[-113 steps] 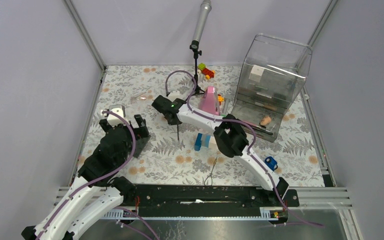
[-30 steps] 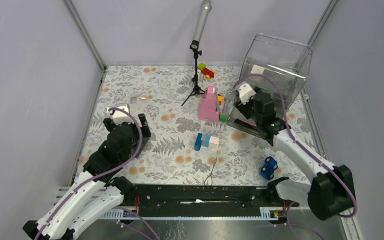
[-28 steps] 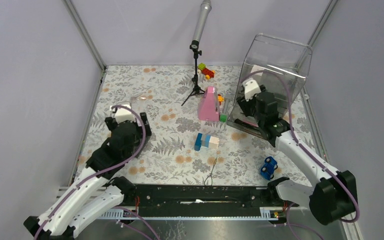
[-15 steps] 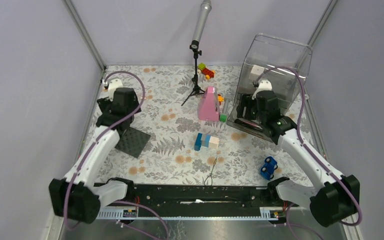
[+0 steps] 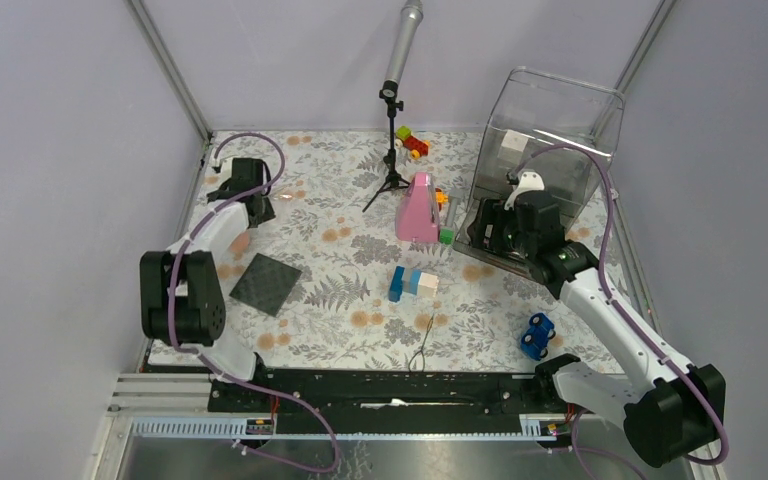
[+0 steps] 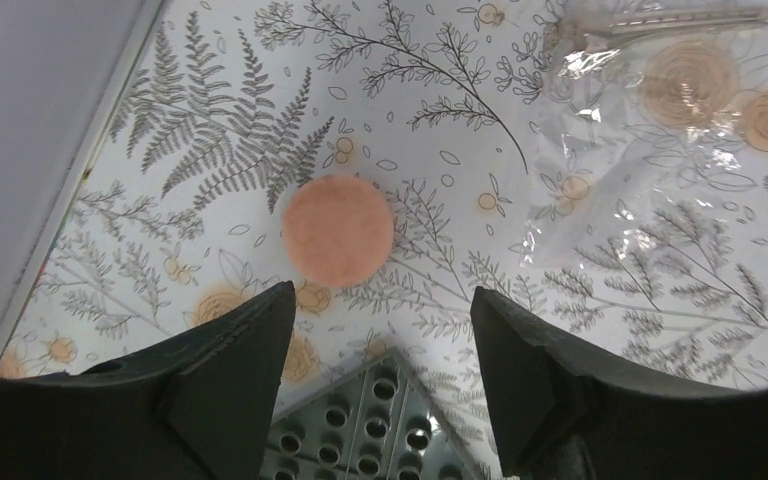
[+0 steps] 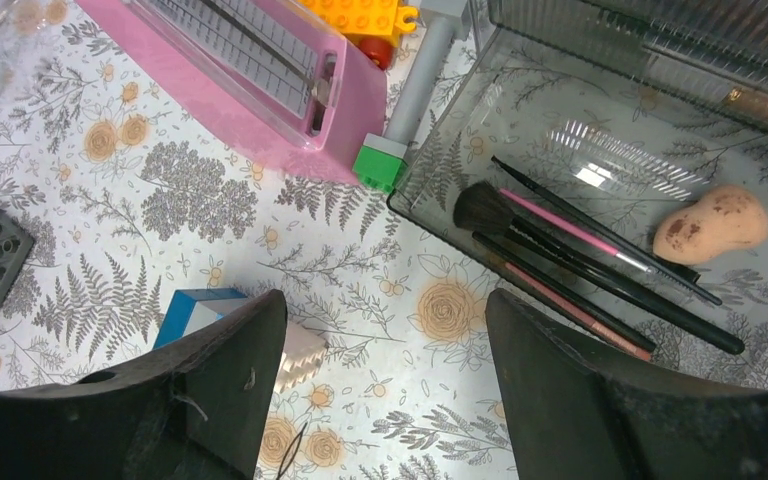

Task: Organize the makeup
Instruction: Pick up the makeup tool from the center of the board.

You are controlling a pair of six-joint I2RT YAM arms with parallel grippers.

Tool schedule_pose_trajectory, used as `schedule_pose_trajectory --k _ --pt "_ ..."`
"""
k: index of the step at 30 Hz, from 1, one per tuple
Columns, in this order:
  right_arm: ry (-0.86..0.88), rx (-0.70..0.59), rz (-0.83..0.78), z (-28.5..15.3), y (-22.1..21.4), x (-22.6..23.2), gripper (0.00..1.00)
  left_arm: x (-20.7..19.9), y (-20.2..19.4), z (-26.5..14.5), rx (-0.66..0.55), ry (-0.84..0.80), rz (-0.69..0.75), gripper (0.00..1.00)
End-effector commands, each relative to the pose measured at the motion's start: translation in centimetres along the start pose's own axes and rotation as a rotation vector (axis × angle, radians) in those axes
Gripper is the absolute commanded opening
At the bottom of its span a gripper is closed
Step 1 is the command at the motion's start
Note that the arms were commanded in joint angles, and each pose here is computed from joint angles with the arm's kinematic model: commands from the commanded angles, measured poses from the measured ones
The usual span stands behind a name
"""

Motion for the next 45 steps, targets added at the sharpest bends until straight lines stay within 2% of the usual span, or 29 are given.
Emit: schedule_pose_trajectory --k 1,7,12,16,22,23,27,32,37,41,45 --pt "0.021 -0.02 0.021 -0.3 0.3 0.3 0.8 -0.7 1.2 2.8 0.008 0.0 -0.01 0.7" --pt "0.033 0.014 0.019 0.2 -0.4 0.5 0.81 -0.3 -1.0 6.2 0.132 -0.009 -0.016 0.65" --pt "0.031 0.023 0.018 0.4 -0.6 0.5 0.82 -0.4 -1.6 6.8 0.156 -0.012 -0.008 0.53" --pt "0.027 0.02 0.016 0.3 -0.6 0.4 0.83 0.0 -2.2 7.1 0.171 0.003 -0.006 0.35" --pt "0.022 0.017 0.014 0.3 -0.6 0.3 0.83 0.4 -2.6 7.4 0.184 0.025 0.003 0.03" --pt "0.021 0.017 0.013 0.3 -0.6 0.3 0.84 0.4 -2.5 7.3 0.183 0.024 0.002 0.0" --pt "0.014 0.0 0.013 0.0 -0.2 0.2 0.84 -0.2 -0.4 5.3 0.129 -0.025 -0.026 0.0" --pt "0.038 -0.038 0.02 -0.7 0.4 0.5 0.85 -3.3 3.3 -1.1 -0.006 -0.191 -0.022 0.0" --pt "0.259 -0.045 0.056 -1.6 0.5 4.0 0.84 -9.6 4.3 -12.3 -0.145 -0.544 0.077 0.0" --pt "0.427 -0.03 0.177 -2.8 1.2 6.9 0.84 -13.7 0.4 -21.3 -0.156 -0.923 0.235 0.0" --pt "0.571 -0.014 0.323 -4.1 1.8 9.2 0.82 -15.7 -6.4 -29.4 -0.206 -1.285 0.477 0.0"
Point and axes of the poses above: each gripper's point midway between its finger pads, its own z axis out along the fingers, its own x axis along the line the jaws close on, y = z × x, the point moved 2 cm from there along -z, back along the fingers, and after that the axes turned 8 degrees about -z, right-handed, at the moved point
